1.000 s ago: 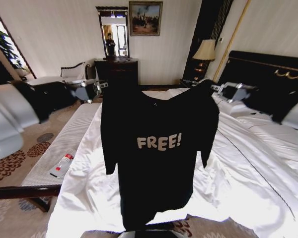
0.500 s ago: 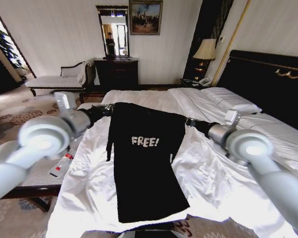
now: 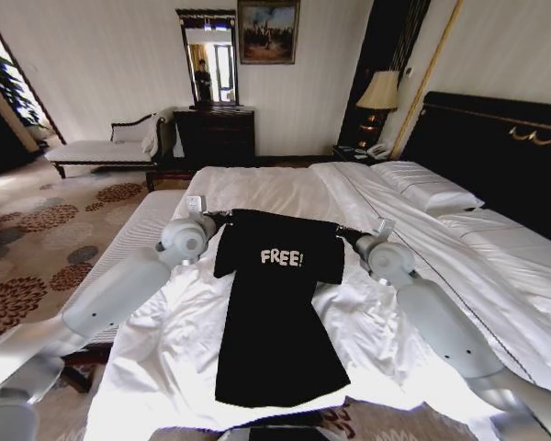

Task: Fold the clothes on the bed.

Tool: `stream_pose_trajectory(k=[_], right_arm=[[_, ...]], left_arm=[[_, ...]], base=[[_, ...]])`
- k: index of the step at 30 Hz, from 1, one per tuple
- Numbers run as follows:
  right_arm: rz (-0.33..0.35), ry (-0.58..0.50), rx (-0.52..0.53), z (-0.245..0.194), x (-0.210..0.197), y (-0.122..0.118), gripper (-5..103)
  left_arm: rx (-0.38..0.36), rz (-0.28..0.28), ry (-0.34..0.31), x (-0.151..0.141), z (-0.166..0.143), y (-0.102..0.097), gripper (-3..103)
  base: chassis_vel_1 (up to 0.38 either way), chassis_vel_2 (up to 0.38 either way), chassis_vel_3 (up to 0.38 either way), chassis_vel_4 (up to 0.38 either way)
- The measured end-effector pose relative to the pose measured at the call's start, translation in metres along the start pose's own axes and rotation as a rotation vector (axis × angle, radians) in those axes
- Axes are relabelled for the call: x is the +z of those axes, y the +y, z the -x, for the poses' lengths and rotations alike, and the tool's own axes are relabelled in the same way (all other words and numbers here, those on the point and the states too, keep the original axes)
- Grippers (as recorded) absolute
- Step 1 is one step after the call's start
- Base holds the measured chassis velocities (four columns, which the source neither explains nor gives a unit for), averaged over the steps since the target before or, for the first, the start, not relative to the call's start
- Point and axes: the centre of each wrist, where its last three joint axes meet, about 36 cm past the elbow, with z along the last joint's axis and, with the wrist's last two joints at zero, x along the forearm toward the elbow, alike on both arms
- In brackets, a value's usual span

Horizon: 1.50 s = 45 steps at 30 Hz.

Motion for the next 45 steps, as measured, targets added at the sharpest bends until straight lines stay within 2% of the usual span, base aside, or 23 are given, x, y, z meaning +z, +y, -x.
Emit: stream_pose_trajectory(k=[3, 9, 12, 14, 17, 21, 25, 27, 29, 34, 35, 41, 45], right_arm=[[-0.075, -0.023, 0.067, 0.028, 0.021, -0.007, 0], [-0.094, -0.023, 0.101, 0.059, 0.039, -0.007, 0], [-0.09, -0.025, 0.113, 0.083, 0.05, 0.006, 0], [-0.09, -0.026, 0.111, 0.088, 0.052, 0.009, 0], [-0.103, -0.033, 0.093, 0.118, 0.061, 0.033, 0], [-0.083, -0.031, 0.092, 0.139, 0.056, 0.05, 0], [-0.089, -0.045, 0.095, 0.154, 0.048, 0.058, 0], [-0.102, -0.055, 0.104, 0.164, 0.042, 0.063, 0], [-0.109, -0.054, 0.111, 0.17, 0.041, 0.064, 0], [-0.135, -0.043, 0.135, 0.185, 0.047, 0.06, 0], [-0.142, -0.037, 0.14, 0.19, 0.049, 0.058, 0], [-0.113, -0.013, 0.186, 0.205, 0.055, 0.043, 0], [-0.101, -0.005, 0.185, 0.207, 0.055, 0.036, 0]], left_arm=[[-0.021, 0.0, 0.02, 0.01, 0.027, 0.001, 0], [-0.038, -0.032, 0.06, 0.019, 0.06, -0.001, 0], [-0.074, -0.046, 0.091, 0.023, 0.084, 0.009, 0], [-0.087, -0.047, 0.097, 0.024, 0.088, 0.012, 0], [-0.153, -0.068, 0.116, 0.026, 0.104, 0.034, 0], [-0.165, -0.091, 0.107, 0.021, 0.111, 0.048, 0], [-0.167, -0.109, 0.101, 0.019, 0.118, 0.053, 0], [-0.158, -0.1, 0.071, 0.015, 0.131, 0.051, 0], [-0.16, -0.099, 0.068, 0.012, 0.138, 0.049, 0], [-0.181, -0.107, 0.082, 0.005, 0.167, 0.036, 0], [-0.187, -0.117, 0.088, 0.005, 0.175, 0.028, 0], [-0.201, -0.141, 0.126, 0.027, 0.194, 0.005, 0], [-0.218, -0.156, 0.138, 0.035, 0.201, 0.002, 0]], base=[[0.0, 0.0, 0.0, 0.0], [0.0, 0.0, 0.0, 0.0], [0.0, 0.0, 0.0, 0.0], [0.0, 0.0, 0.0, 0.0], [0.0, 0.0, 0.0, 0.0], [0.0, 0.0, 0.0, 0.0], [0.0, 0.0, 0.0, 0.0], [0.0, 0.0, 0.0, 0.0], [0.0, 0.0, 0.0, 0.0], [0.0, 0.0, 0.0, 0.0], [0.0, 0.0, 0.0, 0.0], [0.0, 0.0, 0.0, 0.0], [0.0, 0.0, 0.0, 0.0]])
